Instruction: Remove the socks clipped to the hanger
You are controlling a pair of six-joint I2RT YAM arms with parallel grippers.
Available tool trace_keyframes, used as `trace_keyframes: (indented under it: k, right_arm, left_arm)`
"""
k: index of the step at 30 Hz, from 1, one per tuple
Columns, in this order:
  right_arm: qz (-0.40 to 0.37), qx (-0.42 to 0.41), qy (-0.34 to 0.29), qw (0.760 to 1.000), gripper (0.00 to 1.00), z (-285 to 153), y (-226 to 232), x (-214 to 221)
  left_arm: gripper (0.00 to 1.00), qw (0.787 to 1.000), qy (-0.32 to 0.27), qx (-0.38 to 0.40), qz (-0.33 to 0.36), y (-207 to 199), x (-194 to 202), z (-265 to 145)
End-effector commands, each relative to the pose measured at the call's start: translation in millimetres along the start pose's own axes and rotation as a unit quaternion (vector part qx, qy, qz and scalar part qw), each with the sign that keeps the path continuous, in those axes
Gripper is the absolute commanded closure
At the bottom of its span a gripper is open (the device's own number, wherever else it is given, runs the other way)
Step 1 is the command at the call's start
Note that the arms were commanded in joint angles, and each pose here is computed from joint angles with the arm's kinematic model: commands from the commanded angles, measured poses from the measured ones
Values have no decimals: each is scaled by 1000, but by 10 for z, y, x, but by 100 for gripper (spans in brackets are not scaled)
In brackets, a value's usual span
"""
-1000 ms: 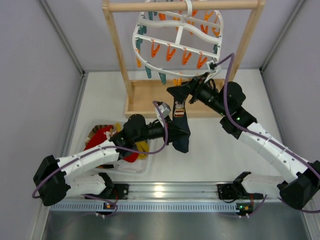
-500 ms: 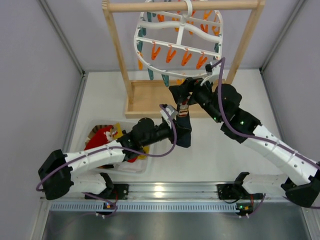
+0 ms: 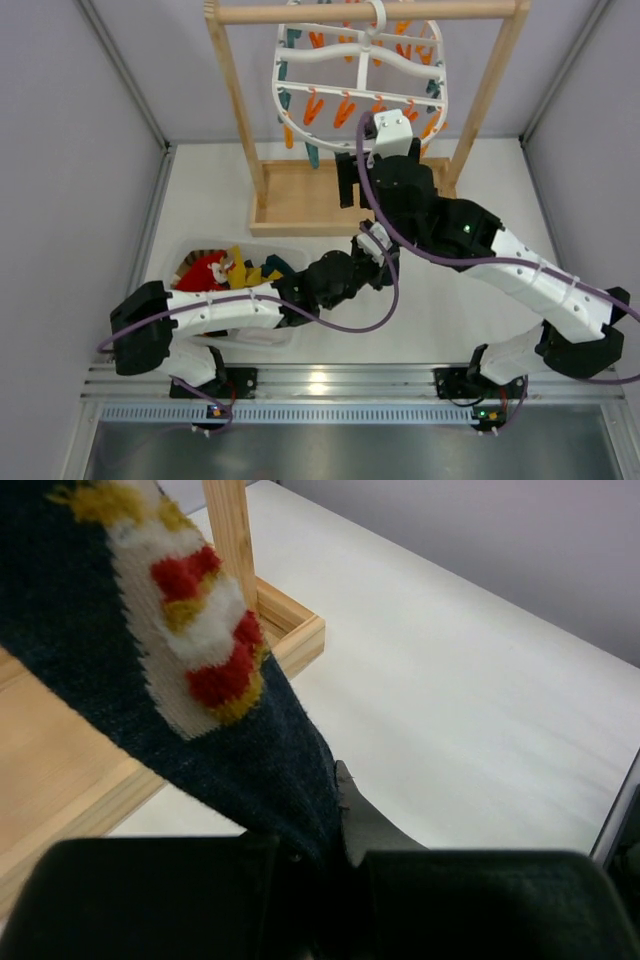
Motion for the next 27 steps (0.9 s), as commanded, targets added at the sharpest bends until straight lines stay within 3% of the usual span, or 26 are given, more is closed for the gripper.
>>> trace_keyframes:
  k: [1, 9, 17, 23, 27]
  right_arm:
    - [-84, 84, 41, 992, 18, -23, -85, 57]
    - [-134, 165, 65, 975, 20, 56, -109, 97]
    - [-153, 194, 77, 966, 25, 244, -179, 131]
    - [-163, 213, 79, 960, 33, 378, -182, 203]
    - [-157, 225, 69, 959, 44, 402, -174, 197]
  left_arm:
    - [100, 1000, -15, -2, 22, -135, -69, 53]
    - [100, 1000, -13, 14, 14, -245, -79, 142]
    - [100, 999, -7, 35, 9, -376, -50, 171]
    - [100, 999, -8, 43, 8, -437, -55, 170]
    - [100, 999, -4, 46, 7, -448, -33, 169]
Point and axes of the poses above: each gripper's point midway between its finger pads, its own z axis out along the fingers, its own y axis along the line the jaws close on, x = y × z, the point moved 10 cm from there along -z, back along the fingers, and after that the axes turned 14 degrees about -z, right-handed, at the moved point
